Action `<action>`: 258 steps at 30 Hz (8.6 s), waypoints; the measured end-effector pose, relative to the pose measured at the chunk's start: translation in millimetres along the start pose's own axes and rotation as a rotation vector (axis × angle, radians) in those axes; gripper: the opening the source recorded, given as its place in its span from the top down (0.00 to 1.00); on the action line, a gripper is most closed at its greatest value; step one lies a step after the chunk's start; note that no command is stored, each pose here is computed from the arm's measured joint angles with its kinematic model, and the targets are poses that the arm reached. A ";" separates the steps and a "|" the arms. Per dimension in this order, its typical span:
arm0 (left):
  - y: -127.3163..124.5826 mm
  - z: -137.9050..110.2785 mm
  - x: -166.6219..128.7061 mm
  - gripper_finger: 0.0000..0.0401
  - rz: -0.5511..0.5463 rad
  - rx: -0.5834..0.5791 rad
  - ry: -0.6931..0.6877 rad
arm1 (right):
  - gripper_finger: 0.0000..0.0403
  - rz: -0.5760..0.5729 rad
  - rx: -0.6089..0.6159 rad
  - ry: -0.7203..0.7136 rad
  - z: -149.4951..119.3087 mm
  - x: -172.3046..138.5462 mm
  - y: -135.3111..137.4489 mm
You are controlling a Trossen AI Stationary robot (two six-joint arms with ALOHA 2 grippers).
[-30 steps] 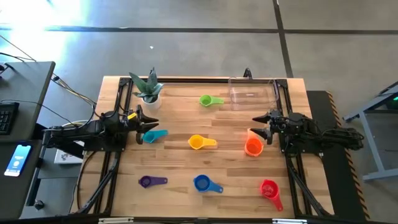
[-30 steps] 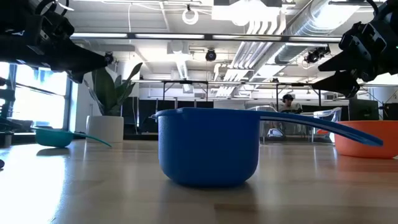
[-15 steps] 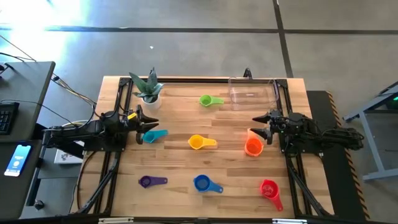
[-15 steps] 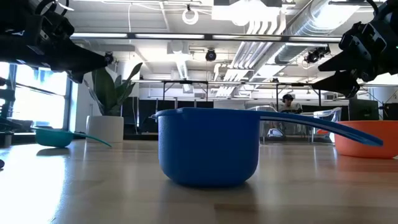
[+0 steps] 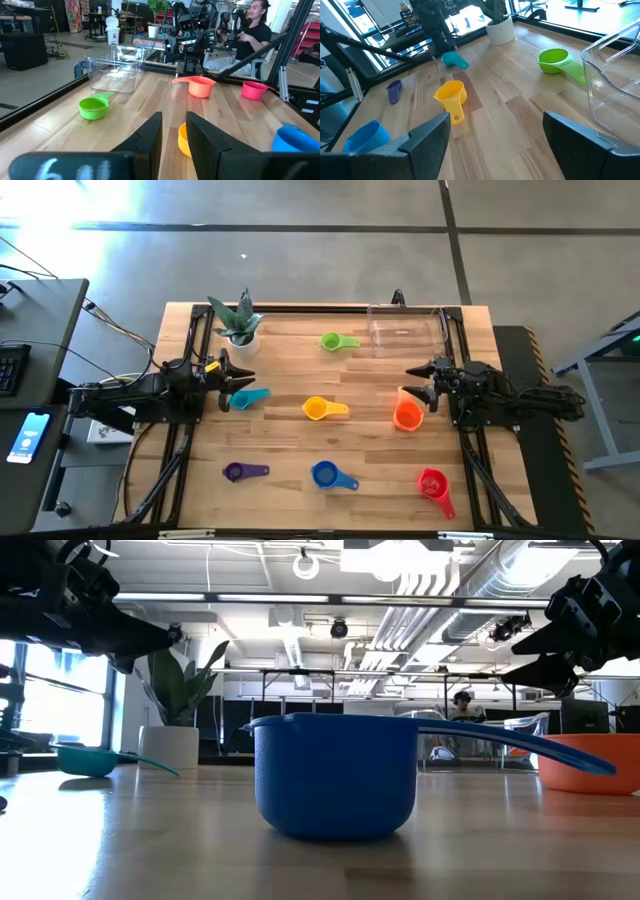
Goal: Nest measuring cups in basket
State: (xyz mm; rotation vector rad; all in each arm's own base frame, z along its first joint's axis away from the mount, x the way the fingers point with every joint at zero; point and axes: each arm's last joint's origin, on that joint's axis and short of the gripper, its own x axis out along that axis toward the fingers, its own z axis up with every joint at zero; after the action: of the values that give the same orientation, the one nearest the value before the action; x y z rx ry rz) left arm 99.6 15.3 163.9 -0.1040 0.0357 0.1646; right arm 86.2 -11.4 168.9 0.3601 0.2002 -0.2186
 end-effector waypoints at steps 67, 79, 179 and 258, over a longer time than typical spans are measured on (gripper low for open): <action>0.0 0.1 0.0 0.81 0.001 -0.290 -0.001 | 0.23 0.000 0.000 0.000 0.0 0.0 0.0; -0.6 6.8 -1.2 0.81 -0.005 -0.332 -0.021 | 0.23 -0.001 0.000 0.002 -0.3 0.0 -0.1; -44.2 80.4 164.2 0.69 -0.229 0.029 0.413 | 0.23 -0.048 0.007 -0.037 2.3 0.0 -1.1; -79.6 -6.2 223.9 0.72 -0.300 0.434 0.992 | 0.23 0.049 0.173 -0.324 29.6 -4.2 7.8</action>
State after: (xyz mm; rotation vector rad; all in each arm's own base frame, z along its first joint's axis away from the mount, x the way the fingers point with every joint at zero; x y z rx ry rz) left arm 333.3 -27.4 155.8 0.2511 1.0358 -0.2106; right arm 88.7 -14.5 199.6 0.4951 -0.1479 -0.2433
